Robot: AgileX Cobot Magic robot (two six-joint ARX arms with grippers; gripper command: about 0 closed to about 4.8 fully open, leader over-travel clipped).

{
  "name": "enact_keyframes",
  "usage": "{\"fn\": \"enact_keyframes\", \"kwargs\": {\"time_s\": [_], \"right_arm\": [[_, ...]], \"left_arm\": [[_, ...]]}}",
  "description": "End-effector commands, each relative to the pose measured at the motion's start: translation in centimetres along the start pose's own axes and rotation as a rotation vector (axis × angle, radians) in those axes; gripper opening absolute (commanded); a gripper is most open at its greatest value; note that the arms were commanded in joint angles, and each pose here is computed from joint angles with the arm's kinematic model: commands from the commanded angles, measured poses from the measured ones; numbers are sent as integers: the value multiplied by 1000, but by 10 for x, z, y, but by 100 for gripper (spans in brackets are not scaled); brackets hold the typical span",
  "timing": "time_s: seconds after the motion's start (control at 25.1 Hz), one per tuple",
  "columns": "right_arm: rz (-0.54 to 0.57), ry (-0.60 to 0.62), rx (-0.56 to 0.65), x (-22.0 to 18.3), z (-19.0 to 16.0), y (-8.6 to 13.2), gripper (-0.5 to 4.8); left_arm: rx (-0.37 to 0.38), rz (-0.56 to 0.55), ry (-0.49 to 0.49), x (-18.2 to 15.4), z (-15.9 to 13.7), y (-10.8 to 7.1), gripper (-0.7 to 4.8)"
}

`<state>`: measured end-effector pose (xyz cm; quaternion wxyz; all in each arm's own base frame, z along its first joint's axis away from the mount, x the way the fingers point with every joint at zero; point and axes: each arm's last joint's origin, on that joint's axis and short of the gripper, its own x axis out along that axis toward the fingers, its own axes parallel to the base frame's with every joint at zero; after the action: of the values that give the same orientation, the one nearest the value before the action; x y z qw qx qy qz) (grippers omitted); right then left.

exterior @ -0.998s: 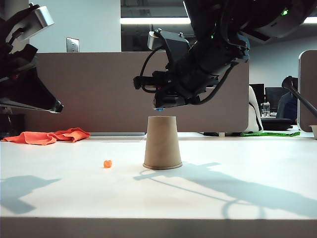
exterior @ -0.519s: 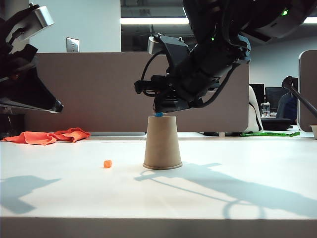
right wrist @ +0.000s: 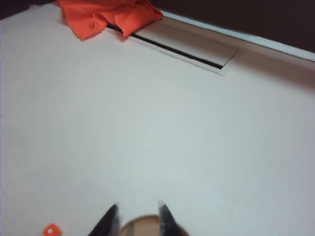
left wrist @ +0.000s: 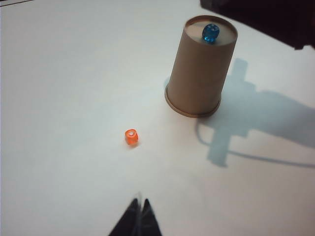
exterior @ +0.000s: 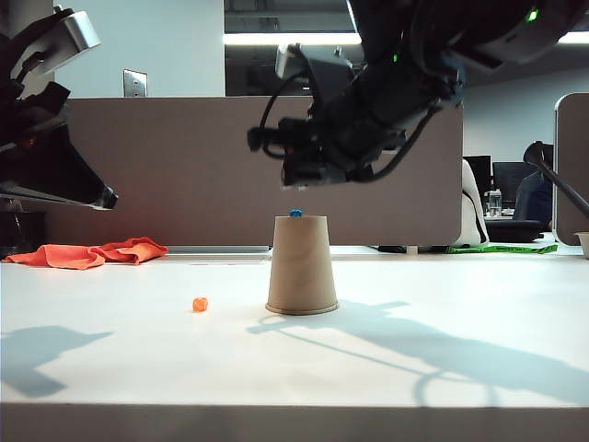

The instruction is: Throw the dice onto the paper cup, compare its value with the values of the other dice on the table, place the die with the higher value on the paper cup, and take no action if both dice have the same value.

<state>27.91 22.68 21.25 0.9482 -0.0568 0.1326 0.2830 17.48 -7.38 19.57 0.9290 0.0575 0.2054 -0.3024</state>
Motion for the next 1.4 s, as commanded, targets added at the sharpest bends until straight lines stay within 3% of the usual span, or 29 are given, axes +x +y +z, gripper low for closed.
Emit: {"fn": "enact_keyframes", "kwargs": {"time_s": [0.04, 0.16, 0.24, 0.28, 0.56, 0.76, 1.0, 1.16, 1.4], "right_arm": [[0, -57, 6, -10, 15, 0, 109], [-21, -83, 10, -20, 26, -3, 83], [-80, -95, 1, -29, 35, -6, 4], [-147, -96, -36, -39, 43, -9, -6], [-289, -33, -61, -89, 57, -48, -6], [-314, -112, -21, -153, 39, -80, -6], [-356, -58, 35, -219, 6, -105, -6], [-404, -85, 58, -242, -2, -111, -6], [-438, -103, 113, -257, -45, -98, -6]], "left_arm": [[5, -3, -19, 0, 3, 0, -5], [5, -3, -19, 0, 3, 0, -5], [5, -3, -19, 0, 3, 0, -5], [6, -2, -21, 0, 3, 0, -5], [24, 5, -91, -1, 10, 0, -5], [32, 12, -130, -2, 14, 1, -5], [38, 58, -219, -14, 24, 2, -5], [32, 134, -296, -26, 31, 2, -5], [-6, 167, -344, -43, 35, -1, -5]]}}
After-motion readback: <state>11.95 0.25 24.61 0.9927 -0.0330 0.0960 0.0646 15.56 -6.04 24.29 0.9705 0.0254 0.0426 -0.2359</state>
